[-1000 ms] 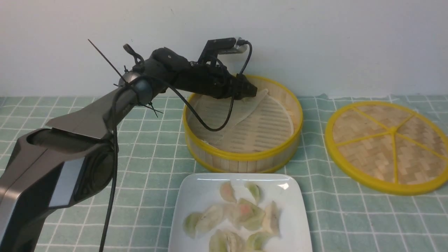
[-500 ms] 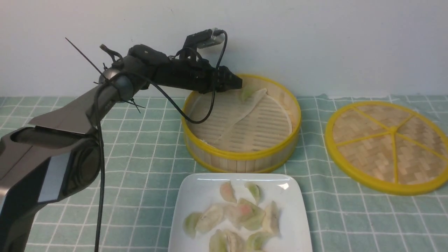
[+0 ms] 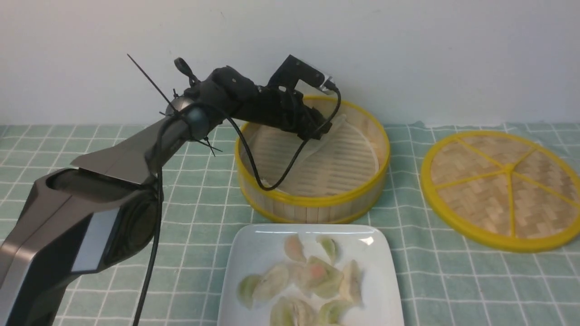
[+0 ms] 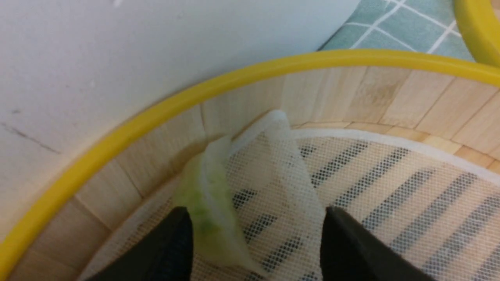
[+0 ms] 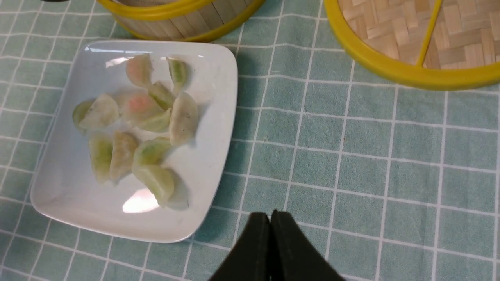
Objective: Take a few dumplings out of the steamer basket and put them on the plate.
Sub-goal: Use the left arm to grab a dumpling from the steamer
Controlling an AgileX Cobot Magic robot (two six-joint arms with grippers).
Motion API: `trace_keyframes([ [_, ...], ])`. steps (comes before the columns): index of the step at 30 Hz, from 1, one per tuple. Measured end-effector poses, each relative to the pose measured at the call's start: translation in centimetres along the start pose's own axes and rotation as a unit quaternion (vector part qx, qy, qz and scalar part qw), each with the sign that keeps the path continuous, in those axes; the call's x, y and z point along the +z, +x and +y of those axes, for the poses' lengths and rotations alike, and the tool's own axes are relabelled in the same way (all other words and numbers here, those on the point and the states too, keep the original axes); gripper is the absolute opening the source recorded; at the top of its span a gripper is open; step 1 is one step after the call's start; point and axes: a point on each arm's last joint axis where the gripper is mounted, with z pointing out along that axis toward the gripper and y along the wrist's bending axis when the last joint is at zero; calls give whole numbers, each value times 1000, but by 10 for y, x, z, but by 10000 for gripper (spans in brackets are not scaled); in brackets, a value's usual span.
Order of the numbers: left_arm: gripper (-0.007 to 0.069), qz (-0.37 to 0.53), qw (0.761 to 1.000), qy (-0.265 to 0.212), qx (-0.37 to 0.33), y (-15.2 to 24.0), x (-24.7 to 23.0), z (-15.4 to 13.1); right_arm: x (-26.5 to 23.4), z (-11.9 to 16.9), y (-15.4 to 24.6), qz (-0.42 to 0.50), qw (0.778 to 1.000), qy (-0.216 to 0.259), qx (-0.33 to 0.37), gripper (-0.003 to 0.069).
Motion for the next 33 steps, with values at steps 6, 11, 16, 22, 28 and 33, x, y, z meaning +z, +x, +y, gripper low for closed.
trace_keyframes([
  [6,393,7,1000,-4,4,8,6,2,0,1,0,0,1000,-7,3,-13],
  [11,288,20,999,-11,31,13,12,-1,0,2,0,-1,1000,-10,4,-13],
  [16,59,30,999,-15,29,11,13,-6,0,2,0,-1,1000,-10,4,-13],
  [22,-4,43,999,-10,-8,0,-6,0,0,2,0,-1,1000,-10,4,-13],
  [28,-6,35,999,2,-14,-37,-52,4,0,2,0,-1,1000,-10,3,-13],
  [33,-6,30,1000,6,3,-57,-73,-2,0,2,0,-1,1000,-9,2,-13],
])
